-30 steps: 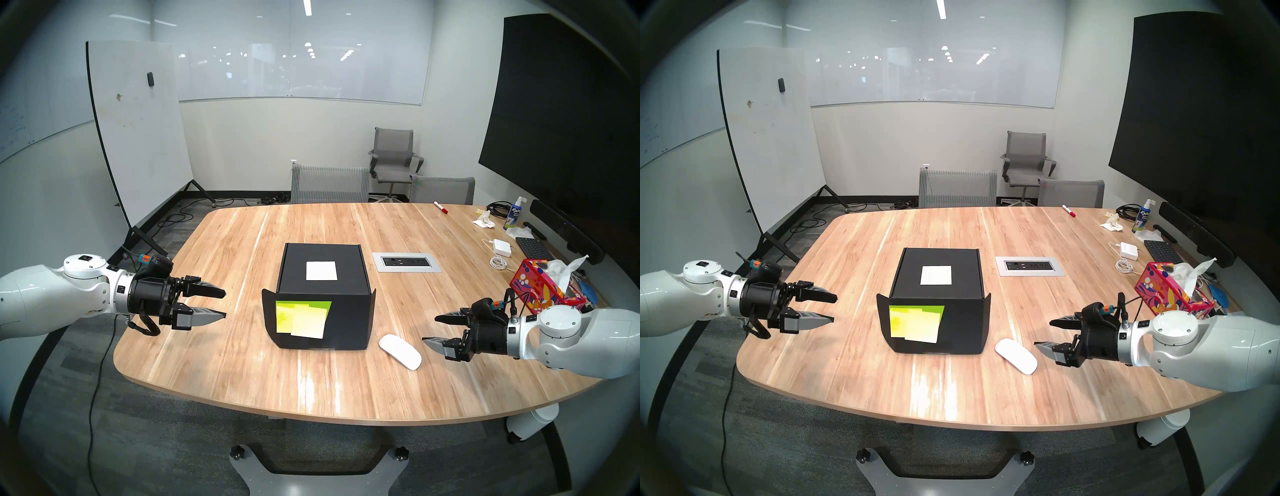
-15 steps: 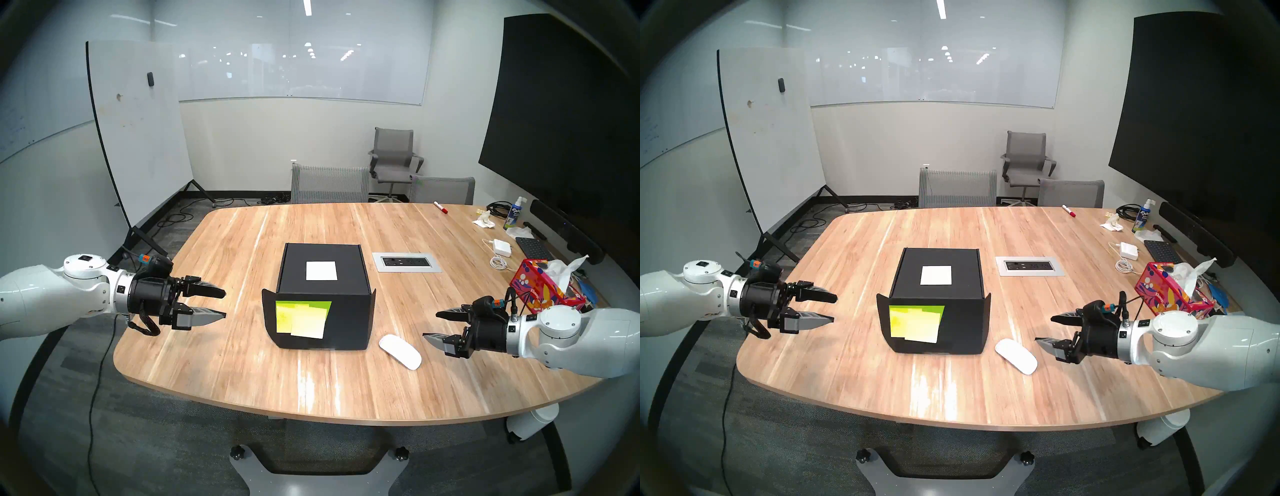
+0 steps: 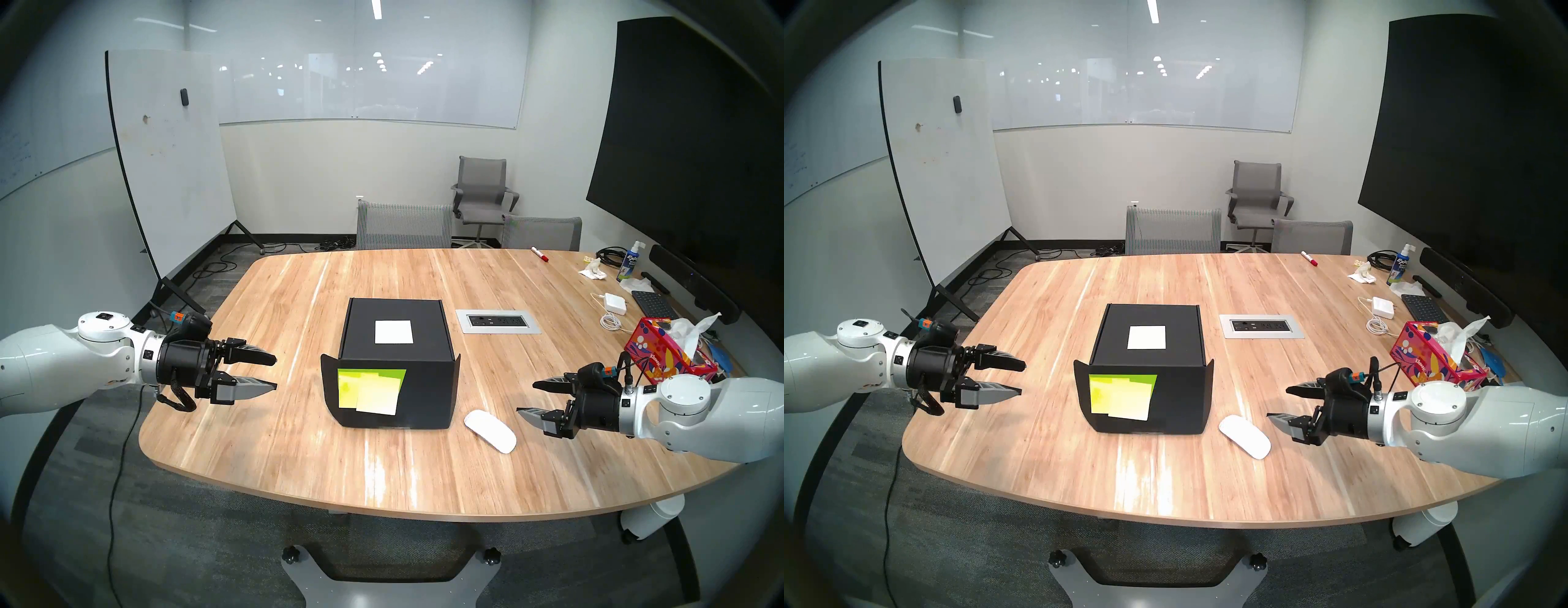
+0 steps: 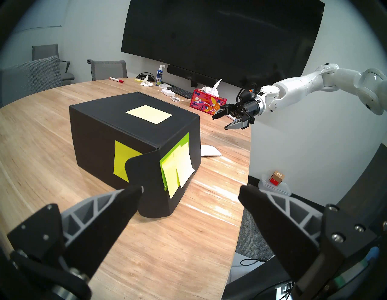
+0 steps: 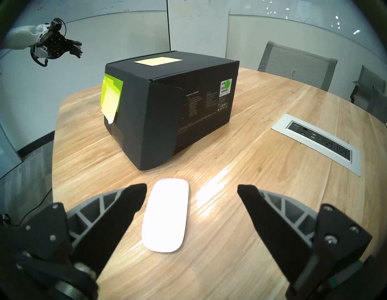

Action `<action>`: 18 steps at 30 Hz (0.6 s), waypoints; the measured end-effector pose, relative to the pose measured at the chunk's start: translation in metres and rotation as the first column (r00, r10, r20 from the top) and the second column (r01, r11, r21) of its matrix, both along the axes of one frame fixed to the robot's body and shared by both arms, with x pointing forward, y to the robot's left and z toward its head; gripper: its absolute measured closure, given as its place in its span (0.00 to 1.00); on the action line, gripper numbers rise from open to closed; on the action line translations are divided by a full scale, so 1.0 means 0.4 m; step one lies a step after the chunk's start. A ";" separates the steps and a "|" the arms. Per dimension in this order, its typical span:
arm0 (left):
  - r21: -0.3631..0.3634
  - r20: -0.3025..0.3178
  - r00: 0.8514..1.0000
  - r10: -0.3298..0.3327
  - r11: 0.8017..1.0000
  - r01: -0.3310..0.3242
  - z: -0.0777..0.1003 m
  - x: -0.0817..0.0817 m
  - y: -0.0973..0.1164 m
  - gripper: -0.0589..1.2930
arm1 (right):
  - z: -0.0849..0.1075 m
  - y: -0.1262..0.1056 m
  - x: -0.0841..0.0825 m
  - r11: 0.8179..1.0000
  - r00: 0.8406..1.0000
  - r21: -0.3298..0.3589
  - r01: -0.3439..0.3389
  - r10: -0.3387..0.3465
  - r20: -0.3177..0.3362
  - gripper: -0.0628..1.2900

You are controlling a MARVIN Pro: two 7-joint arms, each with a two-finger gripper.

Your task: Open the box and place the mouse inside

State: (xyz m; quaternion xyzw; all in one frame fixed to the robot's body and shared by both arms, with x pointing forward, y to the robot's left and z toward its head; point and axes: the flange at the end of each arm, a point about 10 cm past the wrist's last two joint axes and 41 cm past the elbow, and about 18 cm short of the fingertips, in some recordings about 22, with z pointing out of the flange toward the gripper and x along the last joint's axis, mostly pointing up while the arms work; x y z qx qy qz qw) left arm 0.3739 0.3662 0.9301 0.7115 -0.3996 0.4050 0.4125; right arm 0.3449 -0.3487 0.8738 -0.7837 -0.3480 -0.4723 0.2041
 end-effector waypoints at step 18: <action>0.000 0.000 1.000 0.000 1.000 0.000 0.000 0.000 0.000 0.02 | -0.001 0.002 -0.003 1.000 1.000 0.003 -0.002 0.002 -0.002 0.09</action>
